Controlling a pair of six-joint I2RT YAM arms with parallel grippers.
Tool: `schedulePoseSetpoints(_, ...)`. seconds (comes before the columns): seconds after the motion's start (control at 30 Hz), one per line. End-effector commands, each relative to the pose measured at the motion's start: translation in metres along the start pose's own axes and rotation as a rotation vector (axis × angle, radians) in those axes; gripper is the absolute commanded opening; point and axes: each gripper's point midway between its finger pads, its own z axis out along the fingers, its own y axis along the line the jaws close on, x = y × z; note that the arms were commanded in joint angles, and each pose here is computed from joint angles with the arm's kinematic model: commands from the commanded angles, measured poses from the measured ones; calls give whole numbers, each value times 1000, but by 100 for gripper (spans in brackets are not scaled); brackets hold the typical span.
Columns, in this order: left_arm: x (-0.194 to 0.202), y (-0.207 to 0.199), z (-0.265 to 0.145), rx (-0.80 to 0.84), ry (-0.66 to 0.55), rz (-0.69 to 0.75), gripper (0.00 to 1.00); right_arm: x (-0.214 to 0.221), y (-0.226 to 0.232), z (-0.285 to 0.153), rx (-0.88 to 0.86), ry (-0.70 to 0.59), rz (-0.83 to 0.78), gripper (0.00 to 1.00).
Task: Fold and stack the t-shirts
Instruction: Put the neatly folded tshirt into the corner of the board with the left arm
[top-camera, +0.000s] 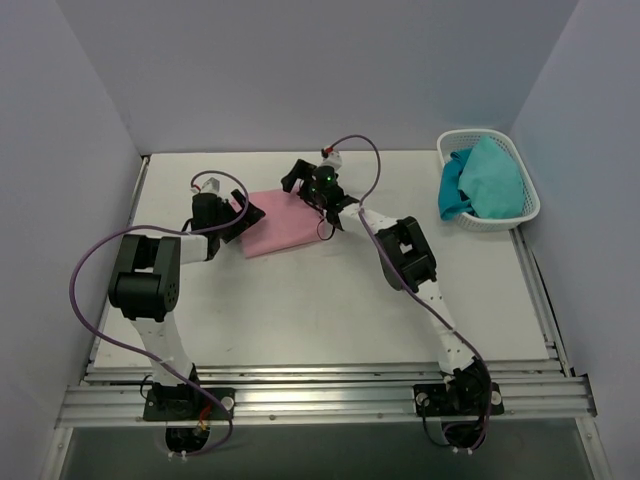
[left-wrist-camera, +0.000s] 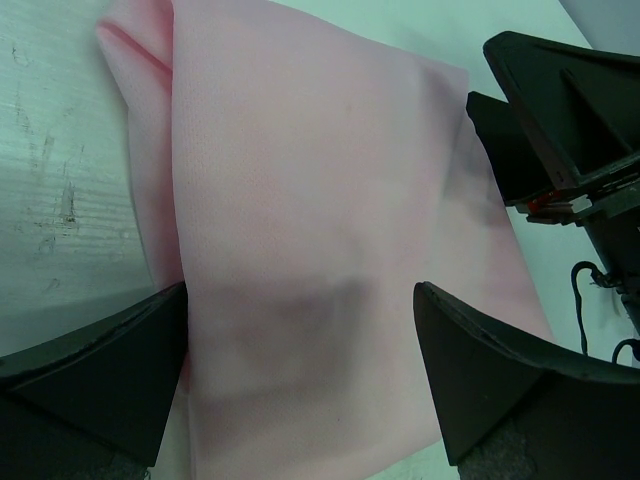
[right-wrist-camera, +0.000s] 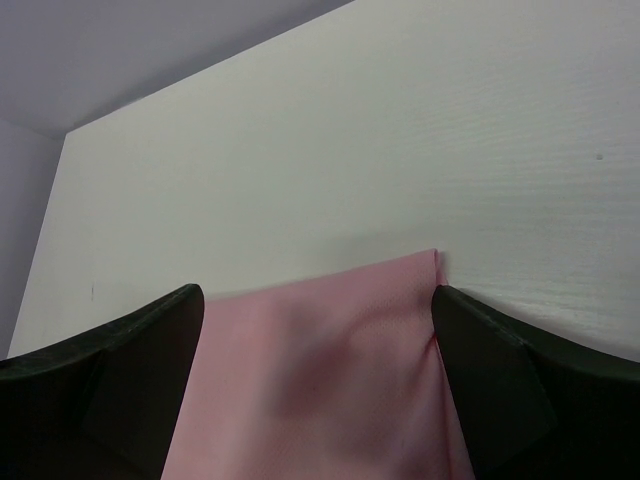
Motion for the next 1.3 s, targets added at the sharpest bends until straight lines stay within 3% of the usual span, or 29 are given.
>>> schedulePoseSetpoints(0.0,-8,-12,2,45,-30,26,99,-31,13,-10,14,-76,-11,93)
schedulePoseSetpoints(0.13,-8,-12,2,47,-30,31,100,-37,4,-18,63,-126,15,92)
schedulePoseSetpoints(0.33,-6,-8,3,39,-27,29,99,-40,-40,-43,343,-211,16,90)
schedulePoseSetpoints(0.47,-4,-7,6,39,-21,25,100,-32,-50,-50,394,-214,17,90)
schedulePoseSetpoints(0.77,0,-2,10,35,-15,25,100,-27,-41,-64,416,-222,-8,86)
schedulePoseSetpoints(0.9,2,0,12,33,-12,21,100,-34,-25,-93,419,-238,18,88)
schedulePoseSetpoints(1.07,0,-1,10,39,-18,14,100,0,-27,-125,430,-187,93,90)
schedulePoseSetpoints(1.2,-17,-8,-8,20,-65,42,100,19,-32,-152,441,-152,91,91)
schedulePoseSetpoints(1.27,-28,-10,-16,4,-87,63,100,7,-22,-162,430,-177,87,91)
